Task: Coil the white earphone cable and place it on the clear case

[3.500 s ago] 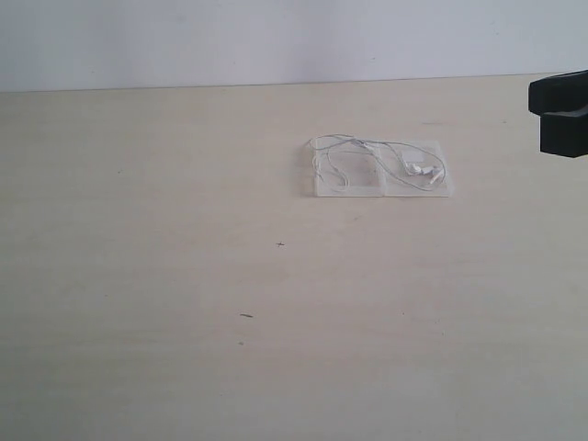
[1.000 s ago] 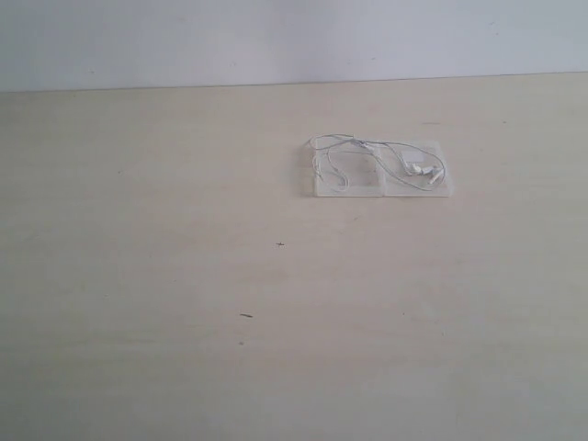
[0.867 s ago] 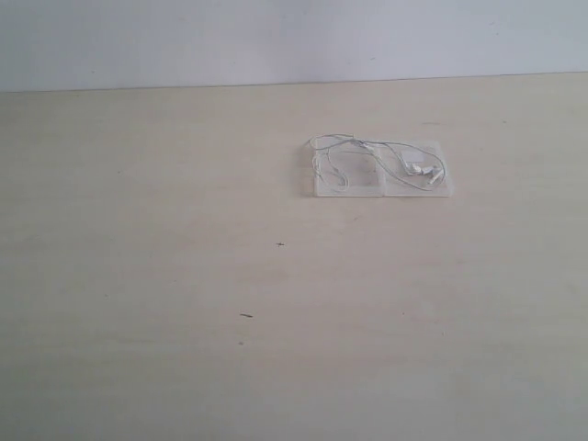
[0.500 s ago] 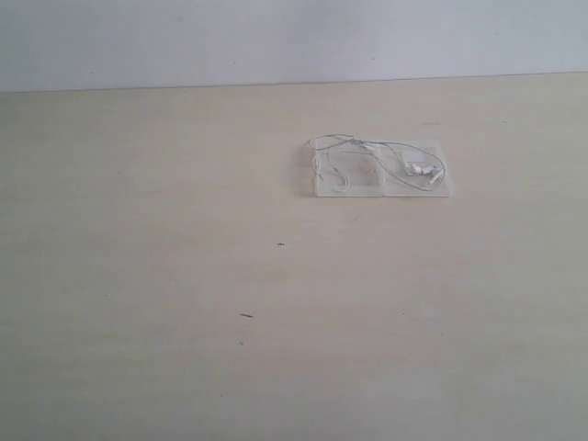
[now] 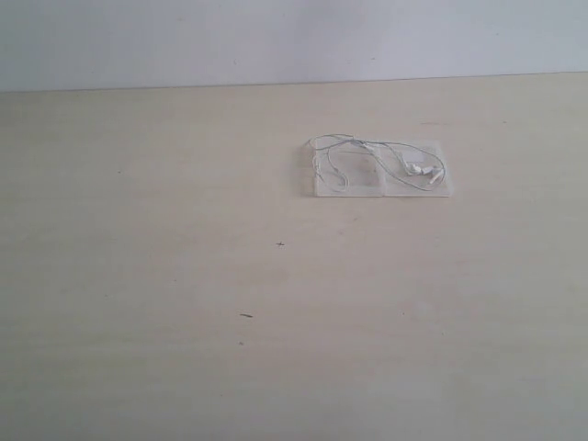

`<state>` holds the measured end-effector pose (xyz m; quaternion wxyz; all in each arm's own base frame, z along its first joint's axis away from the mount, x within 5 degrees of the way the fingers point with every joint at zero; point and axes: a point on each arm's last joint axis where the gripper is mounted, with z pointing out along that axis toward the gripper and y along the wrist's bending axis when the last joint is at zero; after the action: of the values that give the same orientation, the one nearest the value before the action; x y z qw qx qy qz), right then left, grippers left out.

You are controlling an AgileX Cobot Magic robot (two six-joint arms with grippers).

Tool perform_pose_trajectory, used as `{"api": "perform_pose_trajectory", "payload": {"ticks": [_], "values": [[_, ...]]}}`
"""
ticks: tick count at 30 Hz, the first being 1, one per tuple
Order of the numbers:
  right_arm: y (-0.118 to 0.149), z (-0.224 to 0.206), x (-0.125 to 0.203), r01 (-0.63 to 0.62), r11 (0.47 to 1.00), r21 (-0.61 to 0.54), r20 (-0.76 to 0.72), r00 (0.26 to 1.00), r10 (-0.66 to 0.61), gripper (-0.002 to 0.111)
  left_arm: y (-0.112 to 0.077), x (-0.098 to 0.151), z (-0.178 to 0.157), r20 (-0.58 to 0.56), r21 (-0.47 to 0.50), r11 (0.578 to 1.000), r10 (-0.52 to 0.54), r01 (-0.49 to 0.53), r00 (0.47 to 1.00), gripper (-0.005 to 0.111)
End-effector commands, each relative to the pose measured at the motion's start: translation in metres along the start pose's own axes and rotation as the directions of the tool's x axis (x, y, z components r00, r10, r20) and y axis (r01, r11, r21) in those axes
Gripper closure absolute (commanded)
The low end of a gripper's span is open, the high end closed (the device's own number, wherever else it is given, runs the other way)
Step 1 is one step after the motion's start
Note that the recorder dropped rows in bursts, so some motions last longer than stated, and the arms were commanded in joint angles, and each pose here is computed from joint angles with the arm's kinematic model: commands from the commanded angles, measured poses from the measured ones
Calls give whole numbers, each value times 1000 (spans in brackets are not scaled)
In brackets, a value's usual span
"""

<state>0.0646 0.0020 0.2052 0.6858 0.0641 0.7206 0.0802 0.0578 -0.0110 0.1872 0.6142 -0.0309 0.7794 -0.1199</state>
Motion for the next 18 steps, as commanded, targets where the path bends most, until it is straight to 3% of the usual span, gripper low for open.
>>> {"api": "perform_pose_trajectory", "payload": {"ticks": [1, 18], "values": [[-1, 0, 3, -54, 998, 10, -15, 998, 54, 108, 0, -1, -1, 10, 6, 1000, 0, 0, 1000, 107], [-1, 0, 3, -60, 998, 10, -15, 998, 60, 108, 0, -1, -1, 10, 6, 1000, 0, 0, 1000, 107]]}}
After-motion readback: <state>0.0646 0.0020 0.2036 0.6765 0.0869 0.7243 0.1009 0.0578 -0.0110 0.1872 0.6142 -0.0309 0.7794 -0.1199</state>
